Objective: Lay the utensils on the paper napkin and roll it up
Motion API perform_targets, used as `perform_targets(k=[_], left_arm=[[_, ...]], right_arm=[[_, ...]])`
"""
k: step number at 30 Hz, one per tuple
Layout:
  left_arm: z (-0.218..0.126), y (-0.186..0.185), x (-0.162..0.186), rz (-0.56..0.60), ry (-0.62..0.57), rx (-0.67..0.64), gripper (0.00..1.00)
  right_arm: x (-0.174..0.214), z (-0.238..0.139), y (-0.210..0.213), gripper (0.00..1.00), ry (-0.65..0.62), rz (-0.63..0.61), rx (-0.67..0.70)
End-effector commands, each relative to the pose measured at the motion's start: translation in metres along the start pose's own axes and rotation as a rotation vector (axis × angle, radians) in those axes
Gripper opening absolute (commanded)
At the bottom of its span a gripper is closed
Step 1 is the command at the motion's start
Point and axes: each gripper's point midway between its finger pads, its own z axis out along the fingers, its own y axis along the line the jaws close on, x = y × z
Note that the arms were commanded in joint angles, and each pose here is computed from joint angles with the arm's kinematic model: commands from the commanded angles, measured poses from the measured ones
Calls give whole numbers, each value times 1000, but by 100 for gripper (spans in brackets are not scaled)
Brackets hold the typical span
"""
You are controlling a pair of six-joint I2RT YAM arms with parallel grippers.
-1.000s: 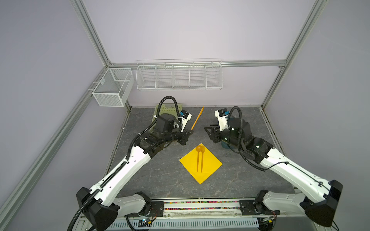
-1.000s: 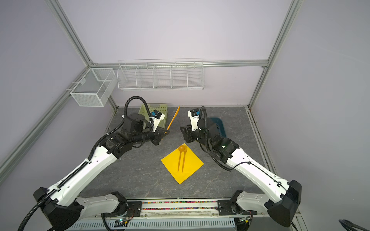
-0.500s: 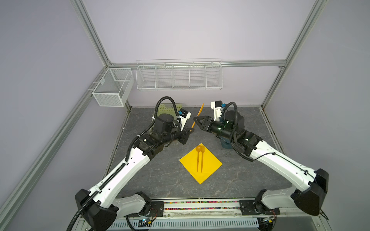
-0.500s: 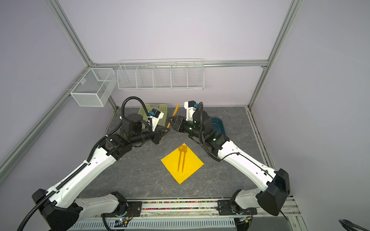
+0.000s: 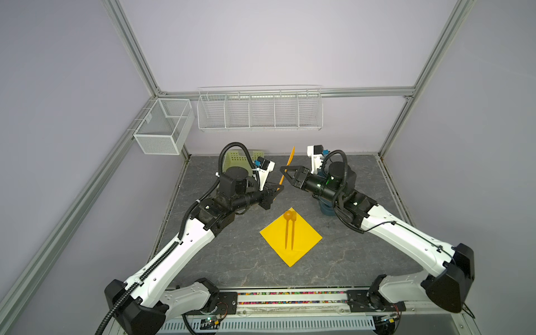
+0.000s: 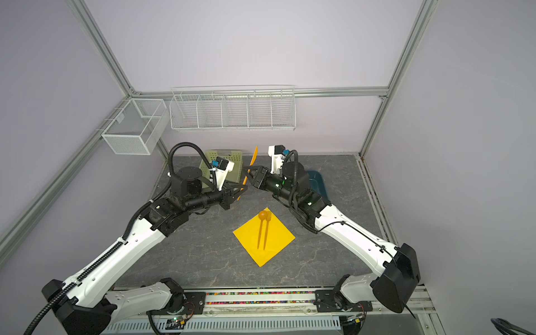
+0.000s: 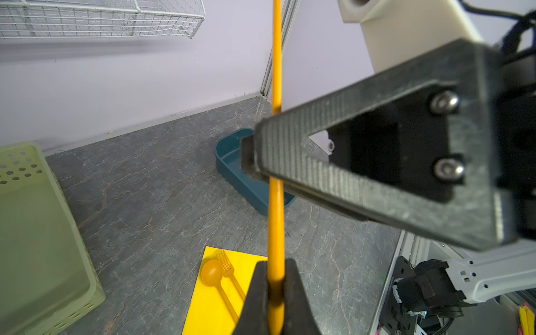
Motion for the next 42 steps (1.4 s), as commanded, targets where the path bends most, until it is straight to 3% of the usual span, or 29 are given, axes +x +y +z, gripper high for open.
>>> perform_targets(k=[1,35,42], left_arm=[[-7,-5,-10,-9,-45,11,7],[-5,2,-11,-22,-39,-23,7],[-5,-1,-11,-21,-36,-13,13]], right_arm=[[-1,-3,6,31,-1,31,-38],[-2,-11,4,18,-5,6,-5],[-3,-11,6,13,-6,-8,-12]])
